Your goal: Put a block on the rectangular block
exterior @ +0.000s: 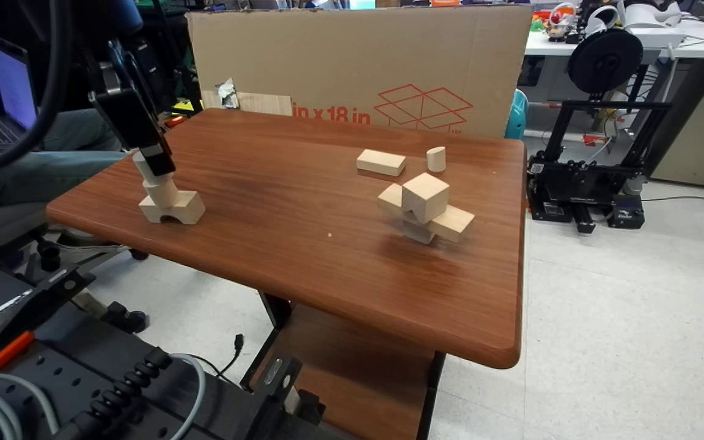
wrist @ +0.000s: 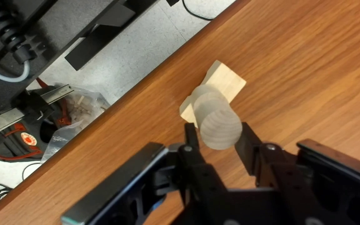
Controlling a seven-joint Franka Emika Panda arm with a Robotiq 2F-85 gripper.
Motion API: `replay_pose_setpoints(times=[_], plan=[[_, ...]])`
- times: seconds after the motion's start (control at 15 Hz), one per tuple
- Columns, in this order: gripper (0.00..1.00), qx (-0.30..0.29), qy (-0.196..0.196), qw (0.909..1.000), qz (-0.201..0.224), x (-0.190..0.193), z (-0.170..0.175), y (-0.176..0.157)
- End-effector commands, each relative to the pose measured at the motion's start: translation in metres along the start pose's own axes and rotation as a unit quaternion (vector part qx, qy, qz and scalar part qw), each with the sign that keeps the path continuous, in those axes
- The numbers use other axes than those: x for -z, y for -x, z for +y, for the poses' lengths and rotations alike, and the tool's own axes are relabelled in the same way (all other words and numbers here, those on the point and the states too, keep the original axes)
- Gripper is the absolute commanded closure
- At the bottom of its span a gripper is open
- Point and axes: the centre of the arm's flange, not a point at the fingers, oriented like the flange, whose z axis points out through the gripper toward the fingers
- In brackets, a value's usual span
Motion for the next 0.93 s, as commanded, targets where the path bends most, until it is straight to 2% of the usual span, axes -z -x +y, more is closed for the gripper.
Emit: replay_pose_setpoints(times=[0.0,0.27,0.67,0.8,0.87], plan=[[0.31,-0.003,0.006,0.9999,0.009,-0.005,-0.005,0.004],[0.01,0.001,-0.004,0.9999,0.014,0.010,-0.003,0.010],[0.00,0.027,-0.075,0.9962,0.036,0.097,0.012,0.016],[0.00,0.051,-0.083,0.9946,0.033,0.119,0.024,0.012],[0.00,0.045,-0.074,0.9961,0.018,0.124,0.034,0.008]])
